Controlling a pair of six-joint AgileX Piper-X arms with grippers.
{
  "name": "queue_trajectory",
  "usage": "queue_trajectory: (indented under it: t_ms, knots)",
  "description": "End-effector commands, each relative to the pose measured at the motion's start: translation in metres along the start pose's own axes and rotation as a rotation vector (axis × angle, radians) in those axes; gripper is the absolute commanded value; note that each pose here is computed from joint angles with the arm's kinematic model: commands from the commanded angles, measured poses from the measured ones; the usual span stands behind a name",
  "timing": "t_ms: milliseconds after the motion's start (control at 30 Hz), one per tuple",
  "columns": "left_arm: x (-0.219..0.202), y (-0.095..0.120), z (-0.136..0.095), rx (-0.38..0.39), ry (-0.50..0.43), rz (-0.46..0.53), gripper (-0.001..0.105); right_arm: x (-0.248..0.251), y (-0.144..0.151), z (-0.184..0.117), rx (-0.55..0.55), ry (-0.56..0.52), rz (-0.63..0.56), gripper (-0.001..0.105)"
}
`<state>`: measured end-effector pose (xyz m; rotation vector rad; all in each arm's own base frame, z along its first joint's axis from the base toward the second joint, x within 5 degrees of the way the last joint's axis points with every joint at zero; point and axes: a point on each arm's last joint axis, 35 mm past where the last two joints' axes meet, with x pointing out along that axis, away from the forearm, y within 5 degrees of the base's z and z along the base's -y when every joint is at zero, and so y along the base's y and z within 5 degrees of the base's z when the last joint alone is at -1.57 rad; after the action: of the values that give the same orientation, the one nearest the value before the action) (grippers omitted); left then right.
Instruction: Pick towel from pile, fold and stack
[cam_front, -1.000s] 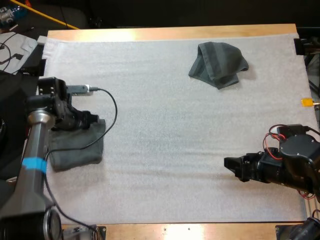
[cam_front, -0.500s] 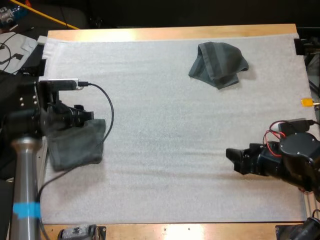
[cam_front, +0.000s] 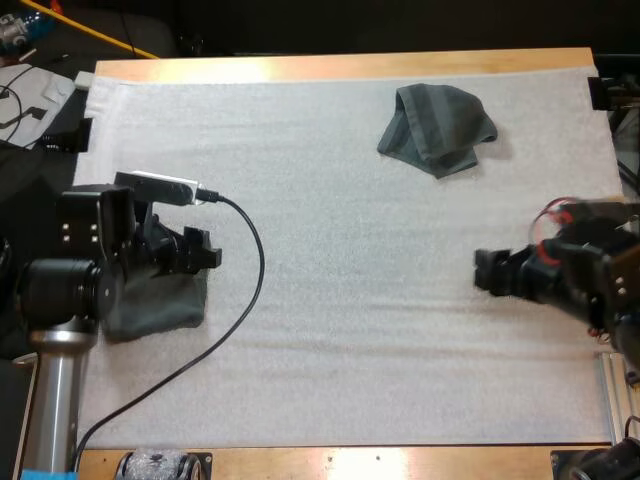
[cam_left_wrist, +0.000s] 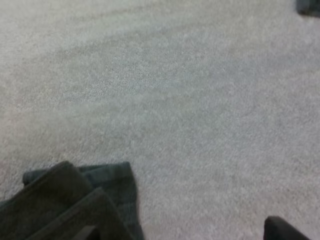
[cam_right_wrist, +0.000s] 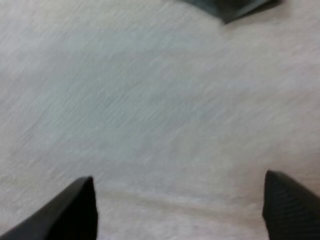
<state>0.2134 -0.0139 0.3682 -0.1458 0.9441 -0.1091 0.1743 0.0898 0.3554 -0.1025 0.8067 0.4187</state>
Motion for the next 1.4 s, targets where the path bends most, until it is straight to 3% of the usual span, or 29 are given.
queue_trajectory:
  t_ms: [0, 100, 367, 567, 900, 1367]
  knots:
    - [-0.011, -0.005, -0.004, 0.009, -0.011, -0.002, 0.062, -0.004, -0.025, 0.005, 0.029, -0.032, -0.057, 0.066]
    - [-0.010, -0.004, -0.004, 0.010, -0.013, -0.005, 0.062, -0.002, -0.023, 0.003, 0.034, -0.017, -0.064, 0.066]
    - [-0.019, -0.003, -0.010, 0.018, -0.015, 0.000, 0.062, -0.014, -0.071, -0.007, 0.129, 0.015, -0.214, 0.066]
    - [-0.027, -0.004, -0.014, 0.025, -0.022, 0.003, 0.062, -0.033, -0.088, -0.018, 0.144, 0.019, -0.300, 0.066]
    - [-0.060, -0.004, -0.035, 0.031, -0.111, 0.025, 0.062, -0.067, -0.070, -0.030, 0.052, -0.043, -0.333, 0.066]
    - [-0.105, 0.000, -0.115, 0.049, -0.286, 0.013, 0.062, -0.133, -0.032, -0.070, -0.013, -0.234, -0.375, 0.067]
